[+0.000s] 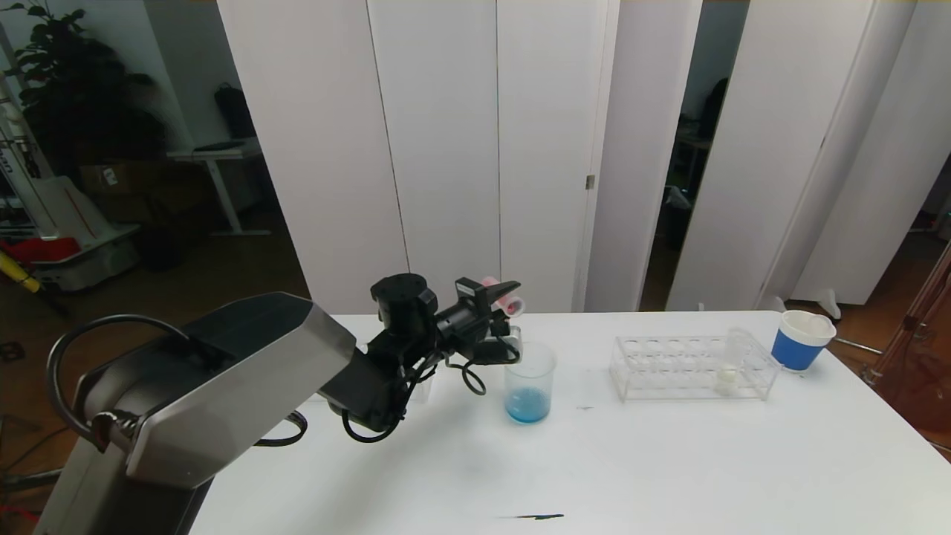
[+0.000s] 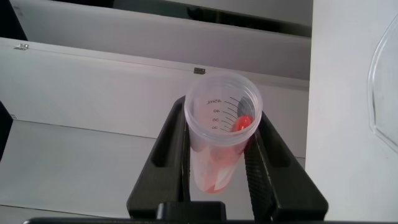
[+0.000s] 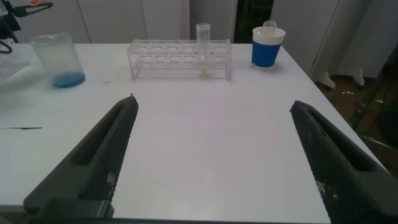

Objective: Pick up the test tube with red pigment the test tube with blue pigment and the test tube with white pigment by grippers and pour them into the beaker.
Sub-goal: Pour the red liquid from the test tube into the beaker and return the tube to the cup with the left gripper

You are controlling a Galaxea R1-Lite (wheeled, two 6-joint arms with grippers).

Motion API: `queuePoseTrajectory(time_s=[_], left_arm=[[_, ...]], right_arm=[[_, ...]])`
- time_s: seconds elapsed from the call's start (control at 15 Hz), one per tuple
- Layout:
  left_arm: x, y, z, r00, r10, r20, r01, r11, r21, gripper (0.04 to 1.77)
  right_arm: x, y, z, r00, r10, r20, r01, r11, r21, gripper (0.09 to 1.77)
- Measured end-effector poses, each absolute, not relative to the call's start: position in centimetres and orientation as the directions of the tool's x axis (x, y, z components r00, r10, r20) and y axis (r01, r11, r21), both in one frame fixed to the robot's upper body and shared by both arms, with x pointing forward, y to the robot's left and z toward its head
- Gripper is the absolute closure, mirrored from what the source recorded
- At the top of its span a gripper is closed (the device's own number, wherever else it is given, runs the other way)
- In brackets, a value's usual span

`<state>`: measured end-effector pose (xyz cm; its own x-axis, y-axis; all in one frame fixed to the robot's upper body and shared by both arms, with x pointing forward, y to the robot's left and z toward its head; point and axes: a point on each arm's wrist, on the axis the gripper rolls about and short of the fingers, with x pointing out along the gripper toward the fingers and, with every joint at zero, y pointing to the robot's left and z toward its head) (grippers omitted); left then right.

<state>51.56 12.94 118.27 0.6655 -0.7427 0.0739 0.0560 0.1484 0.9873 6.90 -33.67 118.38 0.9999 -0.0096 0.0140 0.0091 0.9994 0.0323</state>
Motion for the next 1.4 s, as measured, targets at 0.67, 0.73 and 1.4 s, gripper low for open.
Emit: queuePoseTrajectory(time_s=[0.67, 0.73, 1.4], left_arm=[[51.53, 12.97, 118.77, 0.662, -0.741, 0.113, -0.004, 0.147, 0.989, 1.23], [51.52, 12.98, 118.81, 0.662, -0.741, 0.114, -0.005, 0.147, 0.989, 1.23], [51.44, 12.91, 119.22, 0.657, -0.742, 0.132, -0.033, 0.147, 0.989, 1.23]], right_arm=[[6.90, -33.67, 118.38, 1.000, -0.009, 0.014, 0.009, 0.999, 0.032, 0.11], [6.90, -33.67, 118.38, 1.000, -0.010, 0.014, 0.009, 0.999, 0.032, 0.11], [6.90, -33.67, 118.38, 1.000, -0.009, 0.014, 0.009, 0.999, 0.032, 0.11]])
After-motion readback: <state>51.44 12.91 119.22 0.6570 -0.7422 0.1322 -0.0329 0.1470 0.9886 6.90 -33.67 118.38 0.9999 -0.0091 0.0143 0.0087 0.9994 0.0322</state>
